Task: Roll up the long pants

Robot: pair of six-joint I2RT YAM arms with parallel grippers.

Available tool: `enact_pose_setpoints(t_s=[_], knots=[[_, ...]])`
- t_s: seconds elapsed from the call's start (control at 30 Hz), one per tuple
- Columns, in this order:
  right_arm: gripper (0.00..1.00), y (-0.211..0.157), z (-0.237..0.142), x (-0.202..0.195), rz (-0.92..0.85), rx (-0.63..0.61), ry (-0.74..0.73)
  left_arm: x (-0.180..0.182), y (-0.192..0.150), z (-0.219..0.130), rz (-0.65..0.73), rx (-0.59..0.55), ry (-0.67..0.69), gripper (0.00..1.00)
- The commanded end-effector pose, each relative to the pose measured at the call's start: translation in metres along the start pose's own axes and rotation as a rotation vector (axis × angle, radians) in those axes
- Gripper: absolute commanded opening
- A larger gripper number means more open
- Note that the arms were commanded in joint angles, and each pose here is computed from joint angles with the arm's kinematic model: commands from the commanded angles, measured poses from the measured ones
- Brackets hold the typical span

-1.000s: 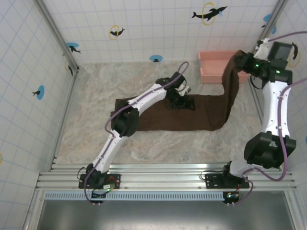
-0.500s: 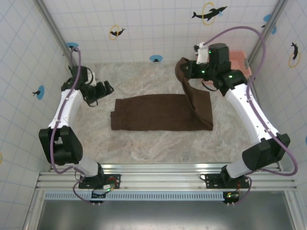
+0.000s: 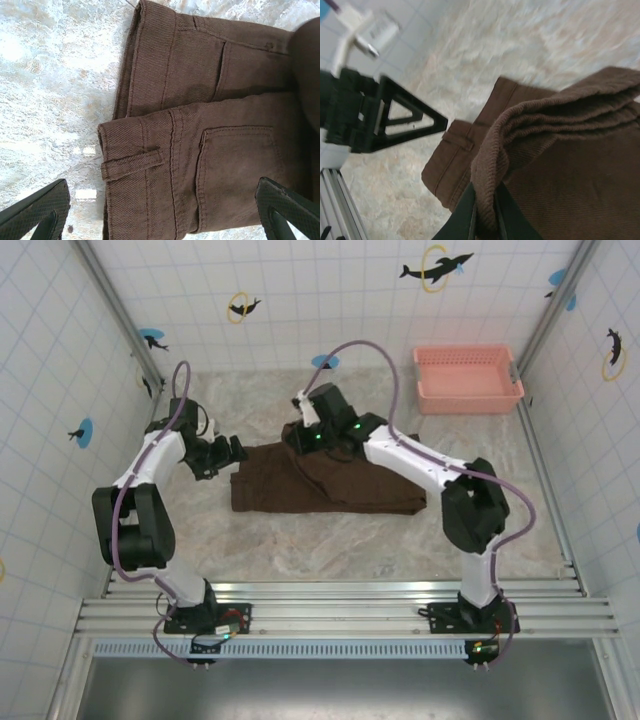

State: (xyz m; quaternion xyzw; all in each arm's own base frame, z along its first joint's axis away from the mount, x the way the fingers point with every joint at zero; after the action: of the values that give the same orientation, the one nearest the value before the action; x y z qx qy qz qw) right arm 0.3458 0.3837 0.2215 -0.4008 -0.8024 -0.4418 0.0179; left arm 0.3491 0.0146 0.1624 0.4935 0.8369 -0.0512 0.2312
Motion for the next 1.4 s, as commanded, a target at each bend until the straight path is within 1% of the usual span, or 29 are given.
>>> enact_pose_setpoints(t_s=[0.0, 0.03, 0.07, 0.13, 0.2, 0.23, 0.3, 0.37, 0.47, 0.57, 0.67, 0.73, 0.8, 0.83, 0.9, 0.93, 1.03, 1.1, 1.17, 1.2, 1.3, 1.37], knots=[[0.0, 0.011, 0.024, 0.033, -0.022, -0.055, 0.083, 0.001, 0.006, -0.007, 0.018, -0.003, 0.0, 0.97], [0.0, 0.004, 0.034, 0.038, -0.022, -0.033, 0.09, 0.001, 0.006, -0.006, 0.018, 0.003, -0.011, 0.97], [0.04, -0.004, 0.045, 0.049, -0.024, 0.003, 0.144, -0.002, 0.007, -0.005, 0.023, 0.016, -0.038, 0.97], [0.2, -0.019, 0.066, 0.06, -0.005, 0.065, 0.179, -0.004, 0.008, -0.004, 0.022, 0.042, -0.048, 0.97], [0.41, -0.033, 0.082, 0.068, -0.015, 0.11, 0.187, -0.005, 0.01, -0.004, 0.027, 0.042, -0.048, 0.97], [0.47, -0.035, 0.084, 0.071, -0.021, 0.109, 0.192, -0.004, 0.011, -0.004, 0.028, 0.039, -0.043, 0.97], [0.52, -0.031, 0.08, 0.074, -0.03, 0.075, 0.203, -0.003, 0.012, -0.007, 0.037, 0.026, -0.023, 0.97], [0.58, -0.019, 0.066, 0.076, -0.048, 0.022, 0.208, -0.001, 0.014, -0.011, 0.055, 0.008, 0.01, 0.97], [0.59, 0.001, 0.032, 0.068, -0.089, -0.014, 0.15, 0.003, 0.016, -0.019, 0.083, -0.023, 0.066, 0.97], [0.59, 0.011, -0.007, 0.04, -0.084, -0.043, 0.028, 0.0, 0.017, -0.029, 0.108, -0.065, 0.082, 0.97], [0.56, 0.007, -0.044, 0.003, -0.058, -0.047, -0.083, -0.013, 0.013, -0.035, 0.159, -0.097, 0.079, 0.97], [0.57, -0.01, -0.069, -0.026, -0.029, -0.004, -0.18, -0.028, 0.008, -0.035, 0.227, -0.109, 0.084, 0.97], [0.58, -0.025, -0.096, -0.055, -0.002, 0.029, -0.274, -0.041, 0.002, -0.03, 0.295, -0.109, 0.123, 0.97], [0.6, -0.035, -0.109, -0.068, 0.013, 0.055, -0.328, -0.045, -0.001, -0.027, 0.318, -0.099, 0.135, 0.97], [0.67, -0.058, -0.137, -0.093, 0.032, 0.09, -0.397, -0.053, -0.012, -0.012, 0.359, -0.049, 0.151, 0.97], [0.69, -0.069, -0.148, -0.104, 0.053, 0.107, -0.425, -0.066, -0.011, -0.014, 0.382, -0.06, 0.135, 0.97], [0.71, -0.103, -0.179, -0.136, 0.14, 0.136, -0.453, -0.094, -0.031, 0.006, 0.432, -0.01, 0.095, 0.97], [0.71, -0.124, -0.197, -0.155, 0.165, 0.183, -0.52, -0.111, -0.046, 0.025, 0.422, 0.037, 0.048, 0.97], [0.71, -0.138, -0.208, -0.171, 0.194, 0.238, -0.559, -0.123, -0.061, 0.045, 0.404, 0.09, -0.013, 0.97], [0.71, -0.146, -0.212, -0.18, 0.217, 0.266, -0.572, -0.124, -0.071, 0.058, 0.398, 0.129, -0.016, 0.97], [0.7, -0.163, -0.21, -0.196, 0.292, 0.278, -0.529, -0.132, -0.094, 0.08, 0.443, 0.191, 0.018, 0.97], [0.7, -0.172, -0.205, -0.205, 0.326, 0.276, -0.513, -0.133, -0.104, 0.089, 0.465, 0.212, 0.042, 0.97]])
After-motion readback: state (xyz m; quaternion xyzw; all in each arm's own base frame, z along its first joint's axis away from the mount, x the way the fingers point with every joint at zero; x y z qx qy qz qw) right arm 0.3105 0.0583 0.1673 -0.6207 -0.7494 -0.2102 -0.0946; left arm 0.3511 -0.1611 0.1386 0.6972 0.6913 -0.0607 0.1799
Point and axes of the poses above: each hand's point on the last joint's axis, 136 mm out from that joint toward the fingers, its own z axis out along the fingers, its own x axis along the line the jaws close on, y = z × x, the point moved 6 cm from there along -z, back along the fingers, and after that the axes turned 9 degrees about -z, right-handed, at the moved point
